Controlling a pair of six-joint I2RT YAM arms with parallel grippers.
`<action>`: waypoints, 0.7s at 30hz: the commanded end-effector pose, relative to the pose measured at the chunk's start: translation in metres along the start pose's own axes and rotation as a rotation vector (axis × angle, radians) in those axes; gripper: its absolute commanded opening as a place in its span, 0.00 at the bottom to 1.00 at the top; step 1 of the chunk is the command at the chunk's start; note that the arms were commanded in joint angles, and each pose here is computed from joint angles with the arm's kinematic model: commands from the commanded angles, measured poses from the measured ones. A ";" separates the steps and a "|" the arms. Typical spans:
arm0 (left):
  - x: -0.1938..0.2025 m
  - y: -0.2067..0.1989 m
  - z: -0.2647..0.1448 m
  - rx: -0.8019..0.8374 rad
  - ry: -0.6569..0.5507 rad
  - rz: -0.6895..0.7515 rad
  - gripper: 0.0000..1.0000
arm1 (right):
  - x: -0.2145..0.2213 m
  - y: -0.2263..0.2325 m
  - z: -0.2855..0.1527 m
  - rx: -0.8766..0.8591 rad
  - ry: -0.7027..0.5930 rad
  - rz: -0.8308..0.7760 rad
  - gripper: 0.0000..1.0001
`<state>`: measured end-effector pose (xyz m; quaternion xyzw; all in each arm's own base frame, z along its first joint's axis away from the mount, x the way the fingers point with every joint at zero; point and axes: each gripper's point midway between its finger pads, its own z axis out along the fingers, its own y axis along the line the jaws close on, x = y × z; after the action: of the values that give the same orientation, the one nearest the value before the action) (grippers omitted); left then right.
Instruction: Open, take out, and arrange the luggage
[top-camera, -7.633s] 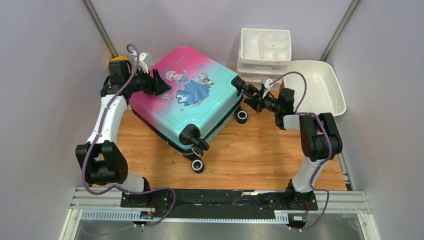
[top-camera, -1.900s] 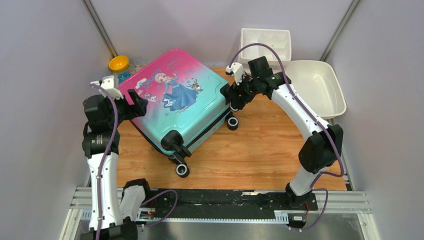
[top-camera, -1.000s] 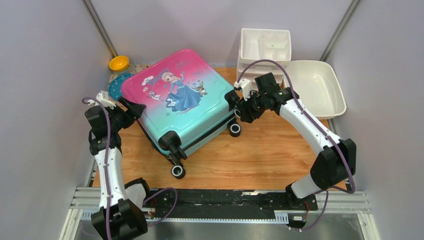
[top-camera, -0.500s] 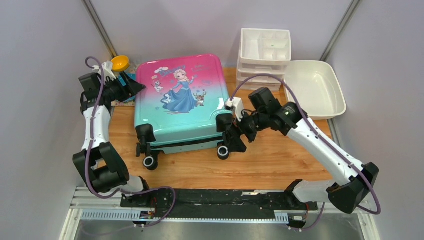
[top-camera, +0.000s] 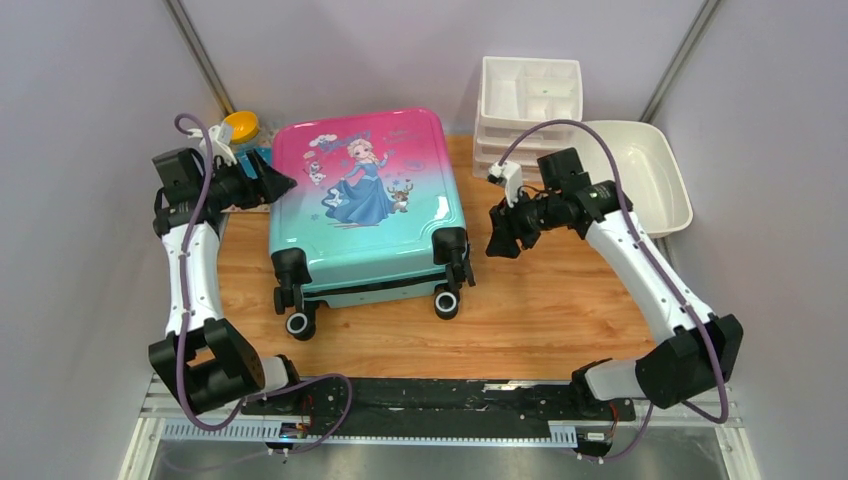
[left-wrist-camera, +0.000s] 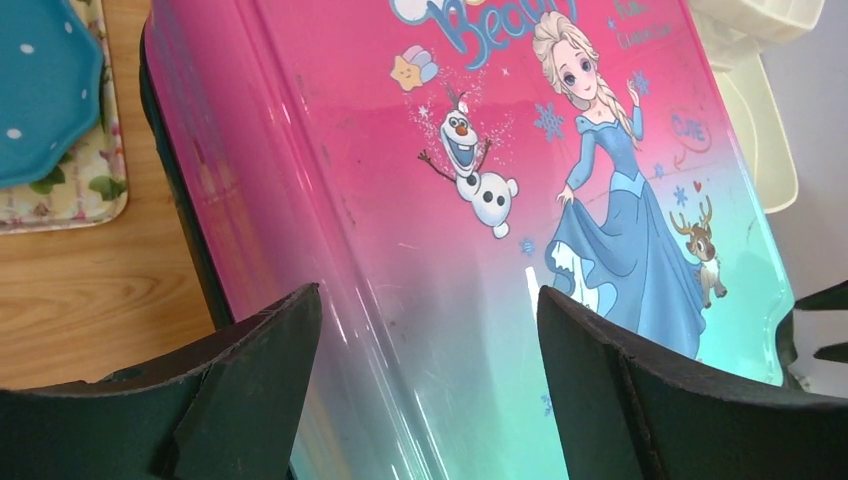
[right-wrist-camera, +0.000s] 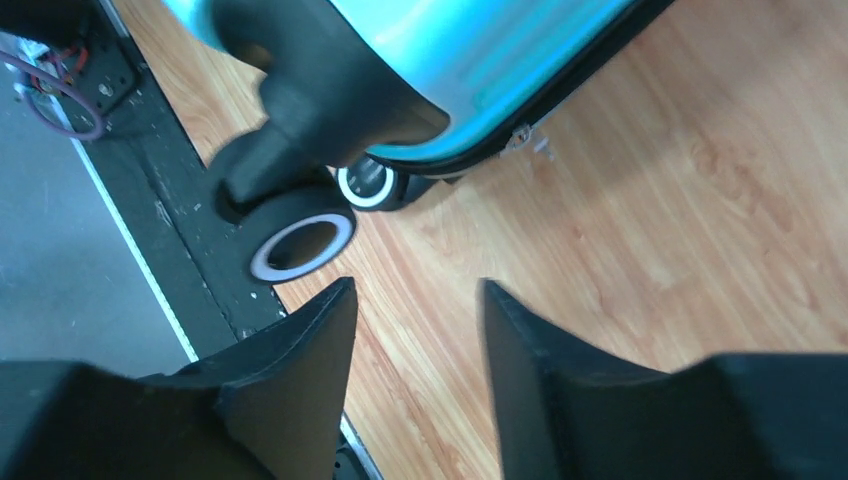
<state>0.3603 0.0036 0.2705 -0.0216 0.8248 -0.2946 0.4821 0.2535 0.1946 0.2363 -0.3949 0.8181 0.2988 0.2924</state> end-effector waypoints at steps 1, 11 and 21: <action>0.034 -0.014 0.015 0.056 0.112 -0.004 0.87 | 0.009 -0.017 0.023 0.011 0.006 -0.059 0.50; 0.041 -0.009 0.078 0.149 0.223 -0.011 0.86 | 0.011 0.017 0.077 -0.130 -0.011 -0.178 0.46; -0.063 -0.002 0.058 -0.087 0.095 0.279 0.90 | -0.012 0.098 0.108 -0.292 -0.028 -0.328 0.47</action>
<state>0.4539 -0.0103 0.2738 0.0711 0.8438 -0.2525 0.4682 0.2151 0.2750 0.1619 -0.5226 0.7545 0.3173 0.2387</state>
